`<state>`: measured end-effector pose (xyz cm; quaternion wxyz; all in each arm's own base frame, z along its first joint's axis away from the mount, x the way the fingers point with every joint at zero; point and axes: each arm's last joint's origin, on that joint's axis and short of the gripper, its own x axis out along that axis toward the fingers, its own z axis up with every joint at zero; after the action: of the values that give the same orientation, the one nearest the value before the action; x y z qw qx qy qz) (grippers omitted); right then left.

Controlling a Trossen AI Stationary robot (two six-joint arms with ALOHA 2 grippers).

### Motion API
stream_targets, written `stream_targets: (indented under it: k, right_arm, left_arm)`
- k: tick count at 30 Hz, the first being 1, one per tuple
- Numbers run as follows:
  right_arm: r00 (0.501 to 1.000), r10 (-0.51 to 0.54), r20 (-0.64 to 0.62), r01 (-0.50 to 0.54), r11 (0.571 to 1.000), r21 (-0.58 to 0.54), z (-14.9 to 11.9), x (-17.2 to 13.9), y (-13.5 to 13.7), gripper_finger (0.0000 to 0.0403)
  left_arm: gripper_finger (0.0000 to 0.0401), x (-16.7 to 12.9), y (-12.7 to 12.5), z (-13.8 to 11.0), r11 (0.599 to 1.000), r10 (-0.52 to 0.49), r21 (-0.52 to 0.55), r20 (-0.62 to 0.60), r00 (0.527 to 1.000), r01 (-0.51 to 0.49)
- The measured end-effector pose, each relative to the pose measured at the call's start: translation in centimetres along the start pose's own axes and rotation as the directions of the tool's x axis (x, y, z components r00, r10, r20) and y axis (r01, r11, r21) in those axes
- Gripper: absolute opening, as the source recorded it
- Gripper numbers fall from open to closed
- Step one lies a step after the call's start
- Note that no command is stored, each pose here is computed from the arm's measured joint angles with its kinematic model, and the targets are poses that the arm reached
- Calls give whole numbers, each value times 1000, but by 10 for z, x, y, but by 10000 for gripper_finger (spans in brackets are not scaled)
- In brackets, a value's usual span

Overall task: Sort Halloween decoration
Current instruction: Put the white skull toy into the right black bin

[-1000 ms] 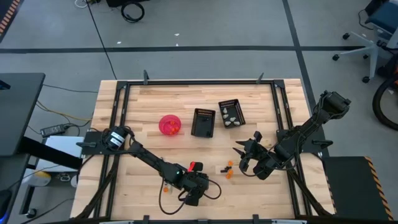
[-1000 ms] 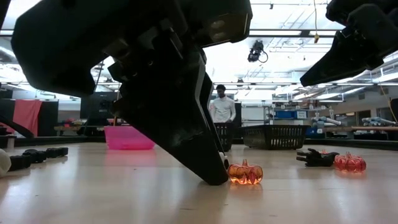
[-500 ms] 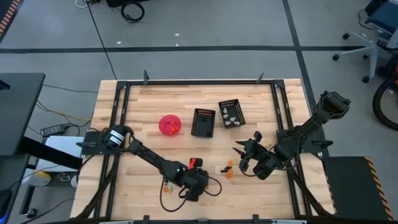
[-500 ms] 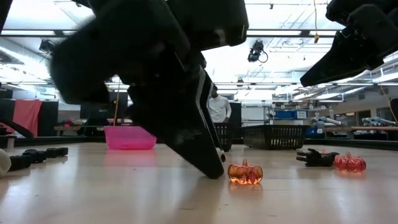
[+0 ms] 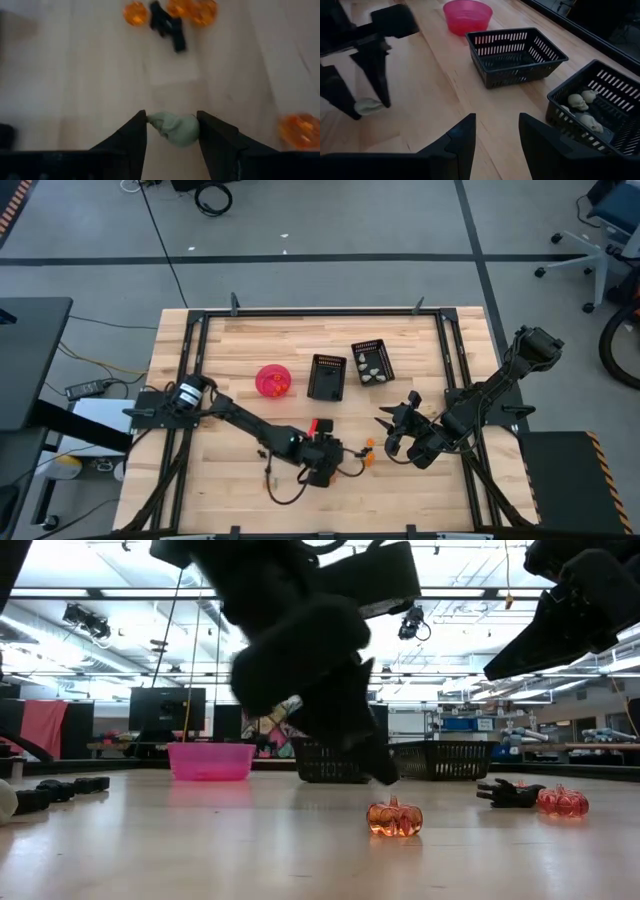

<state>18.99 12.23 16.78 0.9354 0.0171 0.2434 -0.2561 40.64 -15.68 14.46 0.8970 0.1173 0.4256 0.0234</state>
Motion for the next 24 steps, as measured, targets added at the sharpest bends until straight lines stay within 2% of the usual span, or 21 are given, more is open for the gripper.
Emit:
stream_targets:
  k: [7,14,24]
  right_arm:
    - [999,-6,-32,4,999,-39,-3,0,-2,153]
    - [995,-63,-72,60,997,-51,-8,1,-11,153]
    - [994,-71,-80,68,997,-44,-9,1,-12,153]
  left_arm:
    - [162,9,25,14,999,45,5,103,994,-46]
    - [162,16,59,30,994,105,-17,226,968,-104]
    - [162,28,132,41,963,253,-175,333,909,-204]
